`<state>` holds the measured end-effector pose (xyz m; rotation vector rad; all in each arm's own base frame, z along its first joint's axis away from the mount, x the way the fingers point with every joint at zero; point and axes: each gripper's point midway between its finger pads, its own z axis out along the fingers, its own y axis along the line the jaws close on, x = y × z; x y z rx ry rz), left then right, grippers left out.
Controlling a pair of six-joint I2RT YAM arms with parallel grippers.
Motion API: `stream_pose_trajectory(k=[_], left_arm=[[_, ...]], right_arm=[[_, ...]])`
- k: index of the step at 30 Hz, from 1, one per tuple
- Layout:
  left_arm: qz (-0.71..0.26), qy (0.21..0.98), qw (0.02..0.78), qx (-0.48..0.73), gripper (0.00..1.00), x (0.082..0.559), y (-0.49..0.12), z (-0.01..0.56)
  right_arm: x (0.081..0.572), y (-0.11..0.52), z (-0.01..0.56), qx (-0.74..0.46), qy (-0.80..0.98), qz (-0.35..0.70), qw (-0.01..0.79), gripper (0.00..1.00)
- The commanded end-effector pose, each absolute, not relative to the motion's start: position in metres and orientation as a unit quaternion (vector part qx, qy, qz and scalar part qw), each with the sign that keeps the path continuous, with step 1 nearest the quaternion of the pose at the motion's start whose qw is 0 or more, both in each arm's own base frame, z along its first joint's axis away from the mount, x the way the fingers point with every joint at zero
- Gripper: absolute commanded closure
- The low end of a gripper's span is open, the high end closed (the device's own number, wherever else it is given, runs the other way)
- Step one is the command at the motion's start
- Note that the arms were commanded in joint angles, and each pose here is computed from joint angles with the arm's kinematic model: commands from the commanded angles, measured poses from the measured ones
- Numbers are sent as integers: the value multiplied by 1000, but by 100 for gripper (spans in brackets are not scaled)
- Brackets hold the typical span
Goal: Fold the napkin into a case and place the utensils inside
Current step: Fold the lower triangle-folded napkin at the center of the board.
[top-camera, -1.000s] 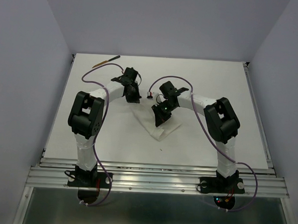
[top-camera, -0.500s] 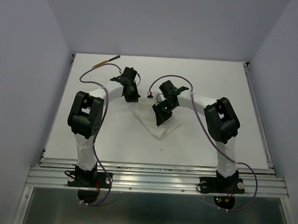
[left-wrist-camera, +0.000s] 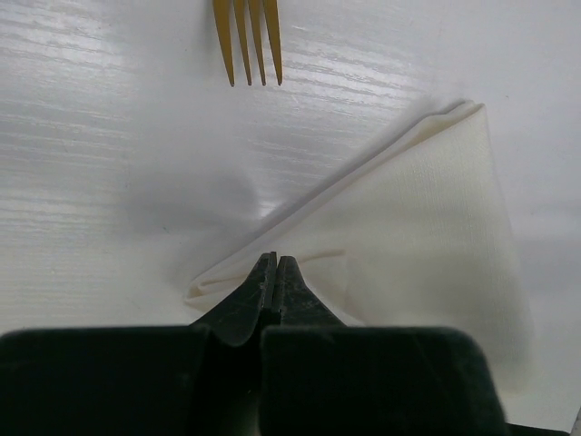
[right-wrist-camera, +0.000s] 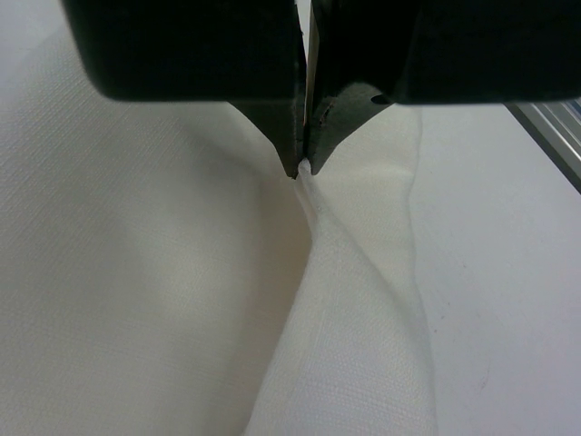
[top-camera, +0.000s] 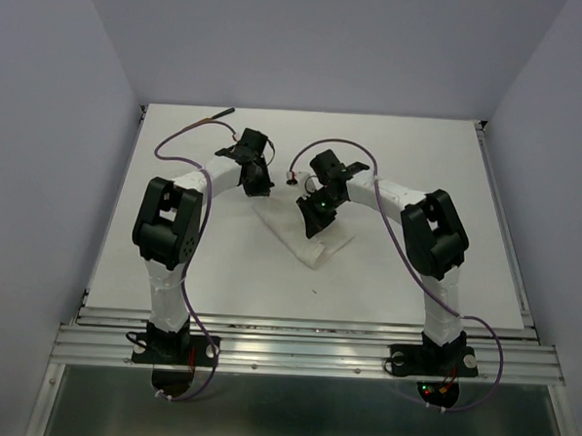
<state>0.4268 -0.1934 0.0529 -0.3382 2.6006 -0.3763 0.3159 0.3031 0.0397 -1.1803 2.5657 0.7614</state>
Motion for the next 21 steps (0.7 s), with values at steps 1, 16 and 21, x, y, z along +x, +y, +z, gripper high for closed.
stream_pose_trajectory(k=[1, 16, 21], left_arm=[[-136, 946, 265, -129, 100, 439, -190, 67], [-112, 933, 309, -148, 40, 436, -165, 115], [-115, 931, 310, -153, 46, 421, -160, 123]], right_arm=[[335, 304, 54, -409, 866, 253, 138, 99], [335, 301, 31, -404, 868, 263, 113, 99], [334, 302, 31, -405, 867, 268, 112, 99]])
